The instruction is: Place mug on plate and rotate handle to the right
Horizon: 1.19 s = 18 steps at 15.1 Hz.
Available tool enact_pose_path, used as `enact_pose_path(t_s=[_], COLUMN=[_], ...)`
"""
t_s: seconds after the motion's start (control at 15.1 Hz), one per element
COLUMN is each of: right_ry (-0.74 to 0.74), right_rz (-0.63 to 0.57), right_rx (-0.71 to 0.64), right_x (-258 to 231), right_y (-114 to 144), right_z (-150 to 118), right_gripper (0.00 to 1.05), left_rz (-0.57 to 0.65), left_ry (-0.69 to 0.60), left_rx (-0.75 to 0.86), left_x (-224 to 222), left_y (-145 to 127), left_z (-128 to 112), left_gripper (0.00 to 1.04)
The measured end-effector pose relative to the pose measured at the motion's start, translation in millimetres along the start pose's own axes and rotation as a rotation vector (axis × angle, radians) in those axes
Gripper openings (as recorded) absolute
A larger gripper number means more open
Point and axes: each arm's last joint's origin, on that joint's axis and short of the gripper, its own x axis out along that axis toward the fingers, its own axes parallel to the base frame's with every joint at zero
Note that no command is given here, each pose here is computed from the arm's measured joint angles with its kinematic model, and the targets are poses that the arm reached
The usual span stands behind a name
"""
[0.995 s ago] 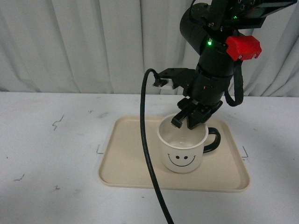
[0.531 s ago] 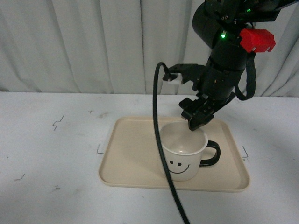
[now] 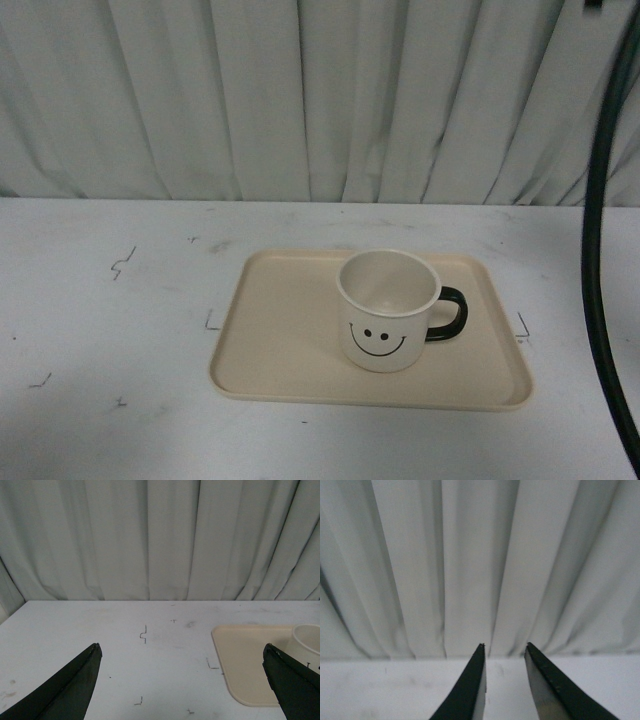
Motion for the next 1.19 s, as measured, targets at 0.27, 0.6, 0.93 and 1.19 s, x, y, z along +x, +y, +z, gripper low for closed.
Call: enact_pose_path(t_s=[0.27, 0.6, 0.93, 1.19], right_ry=[-0.077, -0.033, -0.01, 0.011], right_rz=[0.016, 0.021, 0.013, 0.013], right_rx=[0.027, 0.021, 0.02, 0.02], right_x=[-79, -135, -171, -189], right_y=[-27, -42, -56, -55], right_z=[-18, -48, -63, -78], right_gripper=[0.02, 0.02, 0.02, 0.02], left_rz=[0.0, 0.0, 0.0, 0.0], left_ry=[0.001, 0.001, 0.001, 0.0], left_rx=[0.0, 0.0, 0.0, 0.0], left_x=[0, 0, 0, 0], left_y=[0, 0, 0, 0], left_z=[0, 0, 0, 0], left_gripper=[0.98, 0.98, 0.98, 0.98])
